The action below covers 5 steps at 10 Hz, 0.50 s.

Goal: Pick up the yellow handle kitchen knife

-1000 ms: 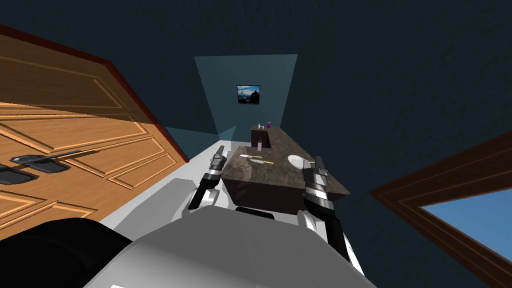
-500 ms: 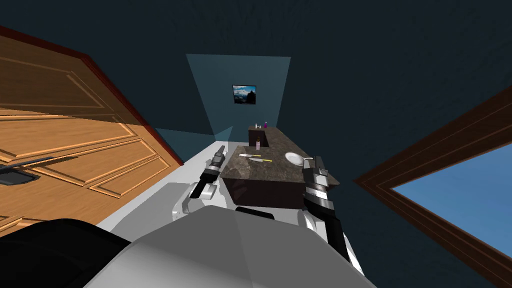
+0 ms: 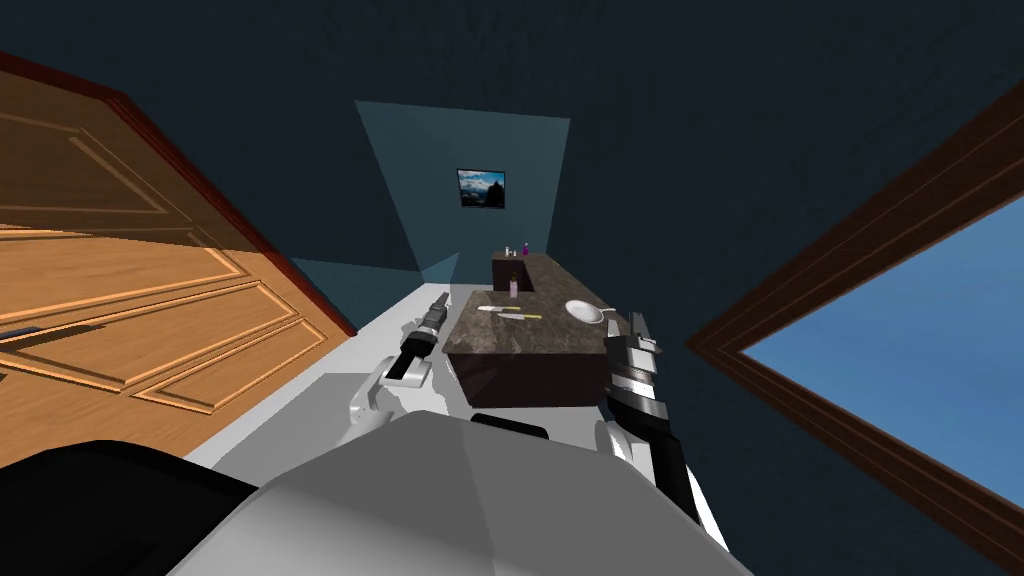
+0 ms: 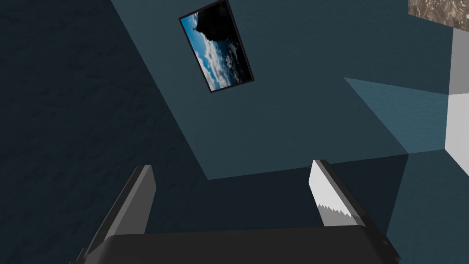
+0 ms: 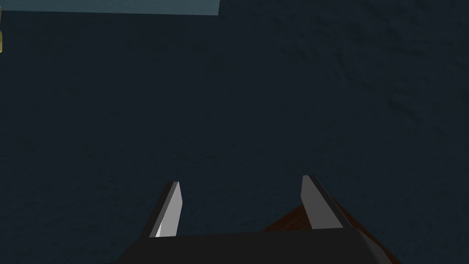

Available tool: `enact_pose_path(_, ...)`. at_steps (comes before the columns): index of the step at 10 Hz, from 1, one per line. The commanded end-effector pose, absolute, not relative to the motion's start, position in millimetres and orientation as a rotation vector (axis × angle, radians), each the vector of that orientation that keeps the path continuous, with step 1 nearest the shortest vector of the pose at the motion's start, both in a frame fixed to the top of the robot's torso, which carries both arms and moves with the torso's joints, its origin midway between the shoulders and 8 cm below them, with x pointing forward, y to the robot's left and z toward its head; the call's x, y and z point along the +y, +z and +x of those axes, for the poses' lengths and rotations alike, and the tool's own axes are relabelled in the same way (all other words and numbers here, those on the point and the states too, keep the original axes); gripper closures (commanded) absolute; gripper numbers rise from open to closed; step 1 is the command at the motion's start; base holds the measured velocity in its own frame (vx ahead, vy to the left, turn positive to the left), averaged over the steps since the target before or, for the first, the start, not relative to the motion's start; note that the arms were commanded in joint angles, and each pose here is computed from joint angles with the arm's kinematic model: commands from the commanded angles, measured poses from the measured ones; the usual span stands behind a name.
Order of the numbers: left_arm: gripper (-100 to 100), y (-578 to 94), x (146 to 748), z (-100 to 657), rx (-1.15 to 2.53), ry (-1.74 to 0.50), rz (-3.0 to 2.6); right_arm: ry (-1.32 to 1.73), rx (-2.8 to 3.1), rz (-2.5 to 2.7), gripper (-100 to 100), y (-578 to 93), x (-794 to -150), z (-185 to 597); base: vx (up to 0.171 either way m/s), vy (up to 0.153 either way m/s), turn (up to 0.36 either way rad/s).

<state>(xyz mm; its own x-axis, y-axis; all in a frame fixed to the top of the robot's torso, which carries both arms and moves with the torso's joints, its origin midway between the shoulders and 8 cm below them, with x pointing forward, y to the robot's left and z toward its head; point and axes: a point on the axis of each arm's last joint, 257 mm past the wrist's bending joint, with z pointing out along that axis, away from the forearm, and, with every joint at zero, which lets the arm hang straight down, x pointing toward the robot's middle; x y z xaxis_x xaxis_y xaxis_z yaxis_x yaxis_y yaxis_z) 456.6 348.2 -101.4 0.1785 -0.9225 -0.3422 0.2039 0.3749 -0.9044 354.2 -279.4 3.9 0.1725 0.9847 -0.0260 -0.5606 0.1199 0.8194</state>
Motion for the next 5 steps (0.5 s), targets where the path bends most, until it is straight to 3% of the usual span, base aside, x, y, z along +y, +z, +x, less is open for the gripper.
enact_pose_path(1, -100, -113.0, 372.5, 467.9, 1.117, -0.881, -0.872, 1.269, 0.686, 0.777, 0, 3.9, -279.4, 354.2, -0.057, 0.046, -0.175)
enact_pose_path(5, -100, -134.3, 400.4, 478.2, 1.155, -0.802, -0.949, 1.269, 0.686, 0.777, 0, 3.9, -279.4, 354.2, -0.038, 0.033, -0.101)
